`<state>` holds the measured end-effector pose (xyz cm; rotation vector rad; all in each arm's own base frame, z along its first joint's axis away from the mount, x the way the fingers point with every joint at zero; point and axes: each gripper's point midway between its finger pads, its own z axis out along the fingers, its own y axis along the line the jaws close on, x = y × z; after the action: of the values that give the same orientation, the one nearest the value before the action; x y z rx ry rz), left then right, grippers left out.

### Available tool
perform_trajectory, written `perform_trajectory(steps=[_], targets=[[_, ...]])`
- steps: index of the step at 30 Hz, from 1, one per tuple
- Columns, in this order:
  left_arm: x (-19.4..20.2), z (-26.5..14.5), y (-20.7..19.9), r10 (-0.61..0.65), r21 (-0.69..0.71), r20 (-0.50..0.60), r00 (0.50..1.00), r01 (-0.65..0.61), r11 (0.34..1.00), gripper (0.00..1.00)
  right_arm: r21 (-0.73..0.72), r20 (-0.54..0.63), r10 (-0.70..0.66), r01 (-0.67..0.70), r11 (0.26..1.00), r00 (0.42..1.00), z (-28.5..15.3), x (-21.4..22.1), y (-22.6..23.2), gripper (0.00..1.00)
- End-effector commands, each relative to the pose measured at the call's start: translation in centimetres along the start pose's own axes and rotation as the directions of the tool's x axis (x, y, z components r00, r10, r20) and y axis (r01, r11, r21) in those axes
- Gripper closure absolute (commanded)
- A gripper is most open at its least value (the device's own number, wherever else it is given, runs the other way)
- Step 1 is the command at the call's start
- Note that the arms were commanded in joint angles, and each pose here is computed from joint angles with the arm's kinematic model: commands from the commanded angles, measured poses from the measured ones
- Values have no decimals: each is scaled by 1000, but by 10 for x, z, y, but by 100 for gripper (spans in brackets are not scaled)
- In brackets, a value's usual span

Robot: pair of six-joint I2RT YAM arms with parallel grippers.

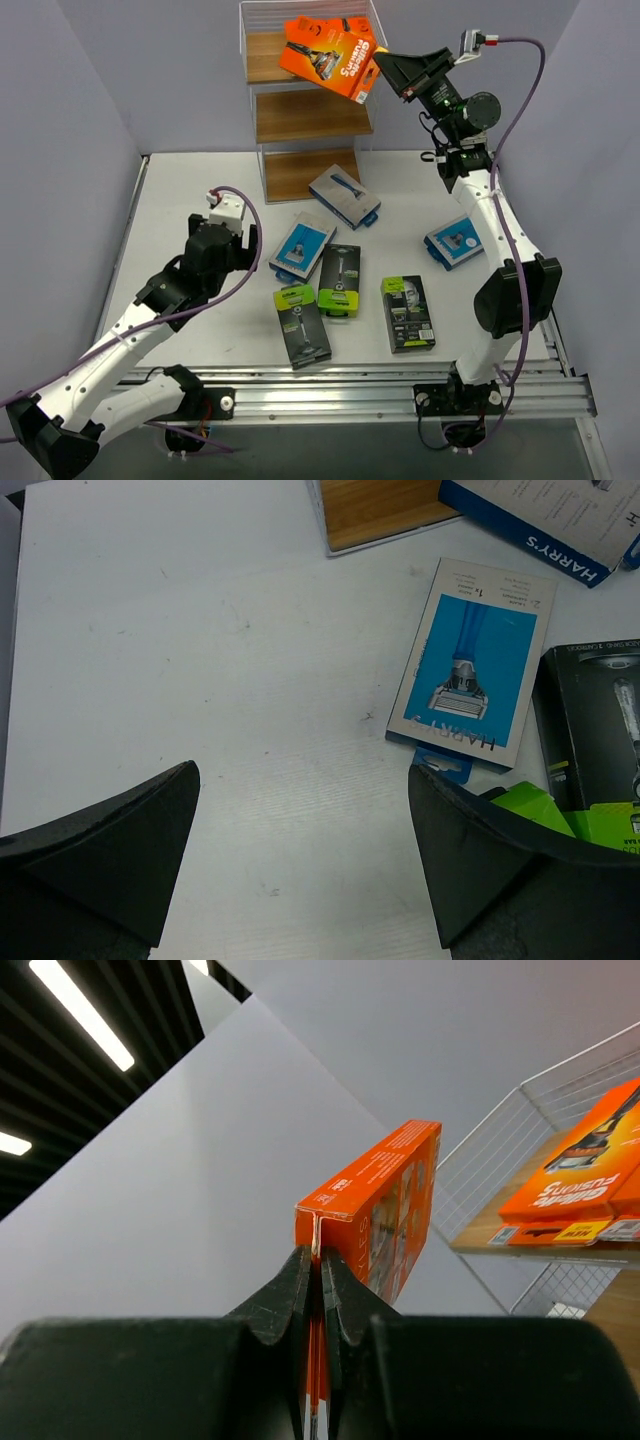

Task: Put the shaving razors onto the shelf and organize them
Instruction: Place the shaving razor onto shelf

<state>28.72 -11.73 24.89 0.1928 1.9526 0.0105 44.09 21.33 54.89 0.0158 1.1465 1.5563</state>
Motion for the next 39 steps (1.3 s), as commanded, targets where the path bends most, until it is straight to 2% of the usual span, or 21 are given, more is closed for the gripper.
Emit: perform_trajectory(steps=[1, 5, 12, 18, 25, 39], targets=[[-15, -2, -11, -37, 38, 45, 998, 36, 999, 6, -199, 172, -44, 78, 977, 984, 5, -46, 71, 100], [-15, -2, -15, -33, 52, 41, 999, 31, 998, 6, -164, 278, -25, 73, 984, 960, 8, -65, 59, 100], [-14, -4, -21, -25, 75, 40, 999, 22, 997, 6, -75, 410, 0, 34, 997, 912, 15, -68, 28, 100], [-14, -7, -24, -22, 84, 44, 999, 18, 996, 6, 64, 482, -47, 18, 998, 875, 32, -50, 5, 100], [-14, -9, -24, -19, 84, 52, 998, 15, 996, 6, 149, 538, -32, -57, 987, 843, 41, -38, -29, 100], [-11, -10, -34, -4, 114, 42, 999, -1, 994, 6, 268, 668, -26, -208, 941, 743, 24, -35, -73, 100]])
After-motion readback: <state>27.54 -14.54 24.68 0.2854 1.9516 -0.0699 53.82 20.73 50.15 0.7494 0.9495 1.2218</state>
